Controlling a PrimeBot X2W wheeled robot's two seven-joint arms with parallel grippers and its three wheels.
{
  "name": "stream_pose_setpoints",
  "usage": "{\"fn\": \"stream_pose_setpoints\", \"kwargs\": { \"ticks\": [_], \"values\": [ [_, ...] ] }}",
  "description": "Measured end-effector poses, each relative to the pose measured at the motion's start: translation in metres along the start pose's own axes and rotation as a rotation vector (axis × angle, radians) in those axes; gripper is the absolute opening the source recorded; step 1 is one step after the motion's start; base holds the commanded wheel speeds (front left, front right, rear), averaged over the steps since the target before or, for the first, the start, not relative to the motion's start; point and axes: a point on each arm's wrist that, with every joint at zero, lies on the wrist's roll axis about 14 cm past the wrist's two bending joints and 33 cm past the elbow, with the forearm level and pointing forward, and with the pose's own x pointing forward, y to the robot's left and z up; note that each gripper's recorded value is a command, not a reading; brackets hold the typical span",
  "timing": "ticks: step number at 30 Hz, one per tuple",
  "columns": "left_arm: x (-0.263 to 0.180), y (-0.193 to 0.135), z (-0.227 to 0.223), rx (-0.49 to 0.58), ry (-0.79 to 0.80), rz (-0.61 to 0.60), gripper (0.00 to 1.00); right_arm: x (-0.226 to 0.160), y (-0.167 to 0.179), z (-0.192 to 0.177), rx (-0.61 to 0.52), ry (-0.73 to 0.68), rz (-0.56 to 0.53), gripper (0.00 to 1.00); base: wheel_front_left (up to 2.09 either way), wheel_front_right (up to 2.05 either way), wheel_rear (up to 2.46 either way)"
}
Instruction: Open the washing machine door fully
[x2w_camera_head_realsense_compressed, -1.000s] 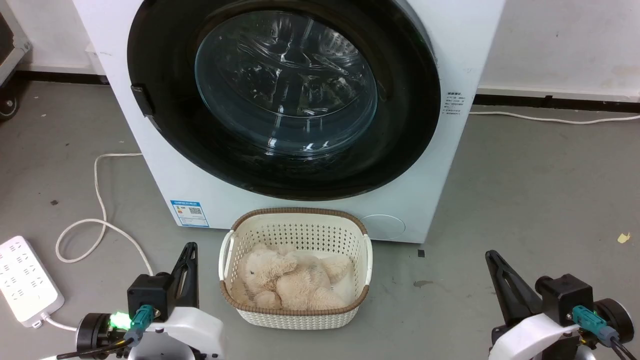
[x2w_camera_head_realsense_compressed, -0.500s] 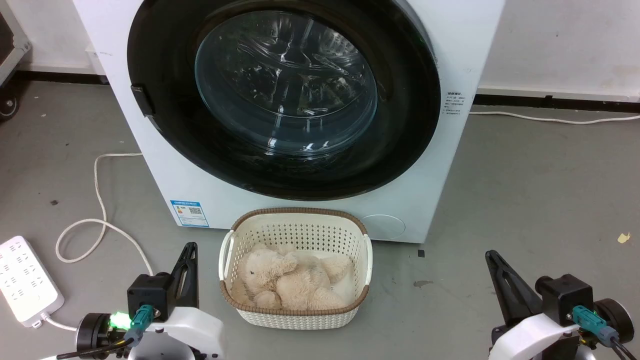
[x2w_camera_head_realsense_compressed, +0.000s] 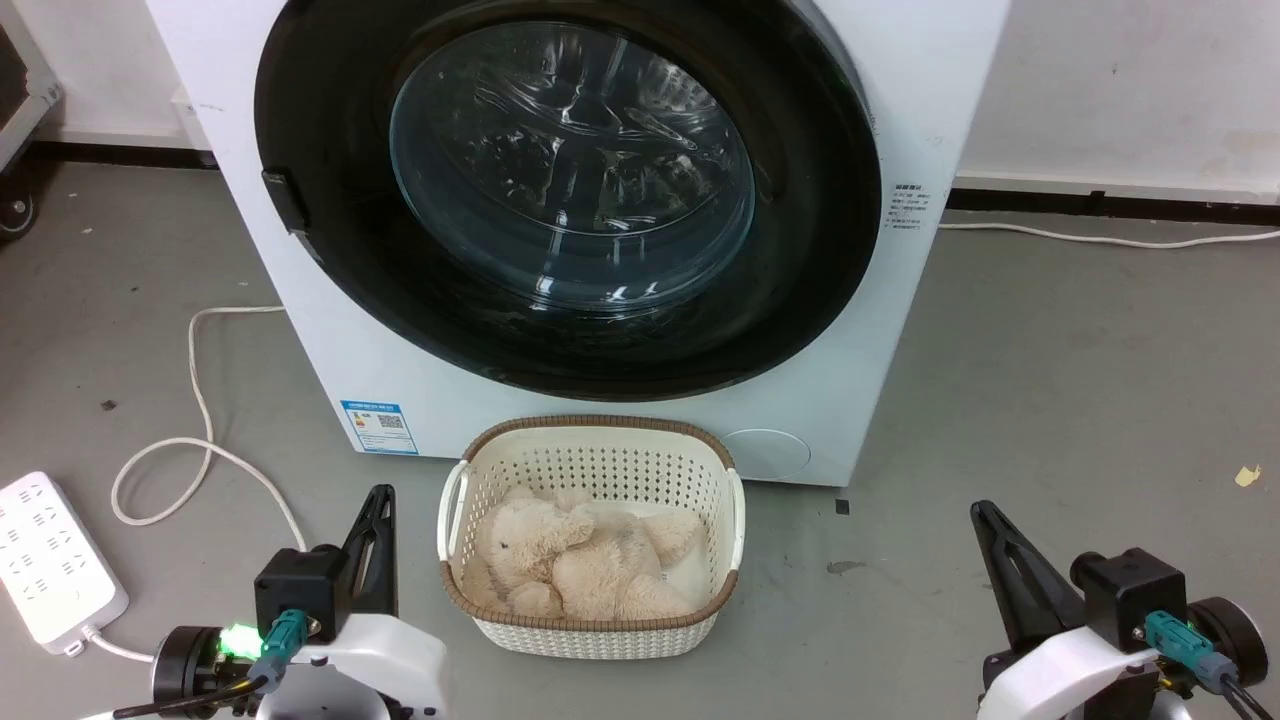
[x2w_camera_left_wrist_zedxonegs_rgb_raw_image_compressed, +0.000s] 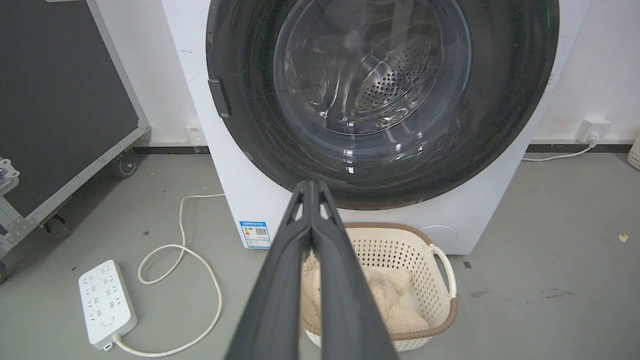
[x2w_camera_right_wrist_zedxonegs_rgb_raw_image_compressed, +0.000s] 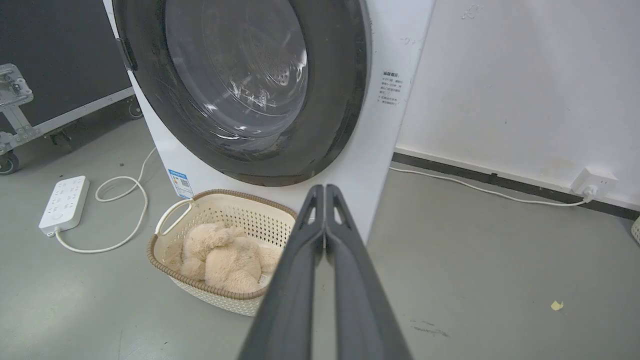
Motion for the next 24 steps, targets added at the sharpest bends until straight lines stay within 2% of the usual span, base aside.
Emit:
{"fn": "stream_pose_setpoints", "kwargs": {
  "ticks": [24],
  "values": [
    [0.0,0.0001,0.0,0.0,0.0,0.0,0.0,0.0,0.0,0.0,0.0,0.0,0.0,0.0,0.0,0.0,0.0]
  ]
}}
